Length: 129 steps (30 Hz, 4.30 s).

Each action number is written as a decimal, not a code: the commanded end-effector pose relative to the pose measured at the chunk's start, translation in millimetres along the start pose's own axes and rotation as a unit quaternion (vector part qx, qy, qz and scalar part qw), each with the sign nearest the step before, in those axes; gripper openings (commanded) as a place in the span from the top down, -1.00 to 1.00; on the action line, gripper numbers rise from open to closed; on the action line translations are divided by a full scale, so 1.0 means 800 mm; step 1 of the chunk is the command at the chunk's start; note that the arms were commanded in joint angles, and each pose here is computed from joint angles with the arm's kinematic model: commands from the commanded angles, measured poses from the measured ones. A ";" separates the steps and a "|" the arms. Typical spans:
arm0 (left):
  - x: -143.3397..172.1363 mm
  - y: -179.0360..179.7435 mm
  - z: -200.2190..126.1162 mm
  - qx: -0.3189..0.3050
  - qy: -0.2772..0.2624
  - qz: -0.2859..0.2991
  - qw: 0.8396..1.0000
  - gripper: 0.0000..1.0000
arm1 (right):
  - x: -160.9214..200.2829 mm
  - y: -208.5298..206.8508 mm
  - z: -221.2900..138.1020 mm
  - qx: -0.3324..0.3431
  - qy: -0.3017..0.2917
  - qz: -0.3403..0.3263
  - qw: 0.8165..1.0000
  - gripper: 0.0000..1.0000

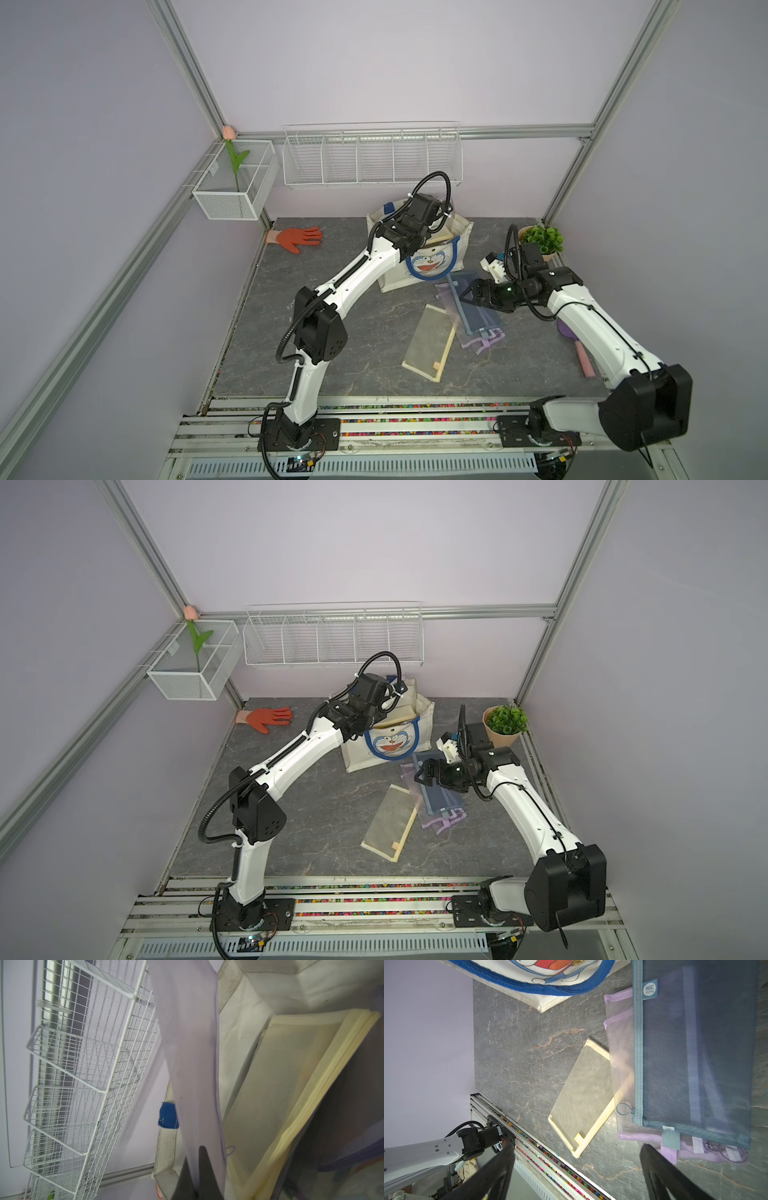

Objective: Put the pencil pouch into the canvas bag
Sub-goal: Place the pencil pouch in the canvas bag, then pick up the pencil pouch from the center of the board, then place the pencil pouch in the canvas bag.

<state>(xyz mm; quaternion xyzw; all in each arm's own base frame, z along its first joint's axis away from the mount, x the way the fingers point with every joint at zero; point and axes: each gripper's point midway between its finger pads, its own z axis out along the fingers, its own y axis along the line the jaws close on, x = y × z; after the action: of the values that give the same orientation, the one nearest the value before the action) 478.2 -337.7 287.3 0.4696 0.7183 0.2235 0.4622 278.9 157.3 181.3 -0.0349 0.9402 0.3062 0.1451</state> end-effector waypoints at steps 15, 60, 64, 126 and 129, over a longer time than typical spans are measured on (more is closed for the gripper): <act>-0.005 -0.023 -0.008 0.066 0.000 -0.051 0.996 0.34 | -0.007 0.003 -0.013 0.004 -0.018 -0.015 1.000 -0.92; 0.151 -0.412 -0.107 0.417 0.146 -0.612 0.656 -0.38 | 0.131 -0.041 0.189 -0.034 0.199 0.042 0.978 -0.96; 0.129 -0.418 -0.120 0.443 0.110 -0.646 0.612 -0.21 | 0.128 -0.041 0.189 -0.032 0.197 0.040 0.979 -0.89; -0.077 0.014 -0.010 -0.009 -0.115 -0.066 0.991 1.00 | 0.011 0.042 -0.015 -0.039 -0.016 -0.051 0.998 -0.65; -0.067 -0.008 0.000 0.008 -0.108 -0.065 0.992 1.00 | 0.009 0.041 -0.014 -0.038 -0.016 -0.050 0.998 -0.65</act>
<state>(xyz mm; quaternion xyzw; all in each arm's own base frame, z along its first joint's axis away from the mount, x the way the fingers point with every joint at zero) 491.1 -382.3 305.8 0.4375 0.6981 0.1618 0.5432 268.1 179.4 209.2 -0.0809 0.9220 0.3336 0.1789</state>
